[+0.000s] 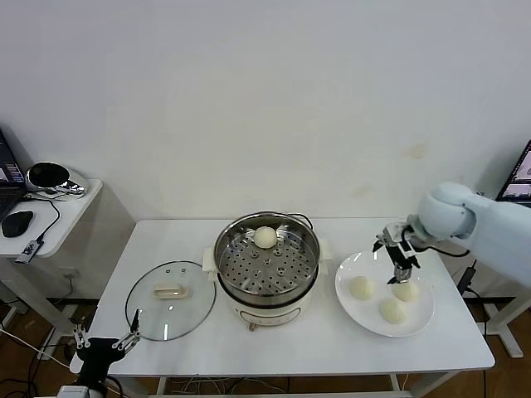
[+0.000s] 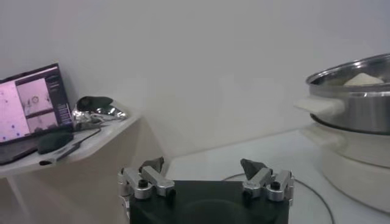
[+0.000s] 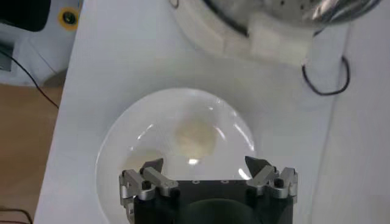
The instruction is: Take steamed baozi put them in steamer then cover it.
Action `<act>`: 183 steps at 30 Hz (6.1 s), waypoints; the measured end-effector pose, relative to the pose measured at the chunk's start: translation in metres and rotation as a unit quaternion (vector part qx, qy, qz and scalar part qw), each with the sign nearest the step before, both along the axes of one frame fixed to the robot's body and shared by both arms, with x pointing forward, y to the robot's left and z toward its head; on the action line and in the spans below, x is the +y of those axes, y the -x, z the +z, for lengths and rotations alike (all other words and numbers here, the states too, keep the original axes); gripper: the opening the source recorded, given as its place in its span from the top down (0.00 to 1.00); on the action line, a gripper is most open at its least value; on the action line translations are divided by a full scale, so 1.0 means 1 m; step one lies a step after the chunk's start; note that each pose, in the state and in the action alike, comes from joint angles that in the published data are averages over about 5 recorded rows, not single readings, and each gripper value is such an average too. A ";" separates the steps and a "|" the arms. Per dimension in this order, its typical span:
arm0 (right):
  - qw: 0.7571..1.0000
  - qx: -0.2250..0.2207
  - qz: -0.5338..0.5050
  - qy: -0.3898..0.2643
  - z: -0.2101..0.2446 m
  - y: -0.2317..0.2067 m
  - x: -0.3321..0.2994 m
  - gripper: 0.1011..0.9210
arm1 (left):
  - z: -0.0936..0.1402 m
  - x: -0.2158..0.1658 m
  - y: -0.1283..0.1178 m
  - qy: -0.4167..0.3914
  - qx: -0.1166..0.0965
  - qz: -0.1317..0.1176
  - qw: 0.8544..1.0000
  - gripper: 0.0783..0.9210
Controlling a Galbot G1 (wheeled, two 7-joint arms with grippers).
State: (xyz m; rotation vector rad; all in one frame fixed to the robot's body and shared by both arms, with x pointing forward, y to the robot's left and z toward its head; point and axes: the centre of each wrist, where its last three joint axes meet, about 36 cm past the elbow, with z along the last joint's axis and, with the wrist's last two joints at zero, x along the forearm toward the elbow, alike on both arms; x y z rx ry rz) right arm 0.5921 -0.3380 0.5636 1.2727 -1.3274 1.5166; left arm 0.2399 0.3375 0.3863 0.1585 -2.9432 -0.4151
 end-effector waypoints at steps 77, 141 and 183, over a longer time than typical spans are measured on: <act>0.998 -0.030 -0.020 -0.054 0.087 -0.046 0.048 0.38 | -0.003 0.001 -0.006 0.000 0.000 -0.008 1.000 0.12; 0.996 0.032 -0.021 -0.083 0.087 -0.064 0.287 0.12 | 0.004 -0.003 -0.014 0.006 -0.015 -0.011 1.000 0.12; 0.998 0.050 -0.042 0.014 -0.055 0.026 -0.045 0.12 | -0.002 -0.004 -0.002 -0.005 0.002 -0.005 1.000 0.12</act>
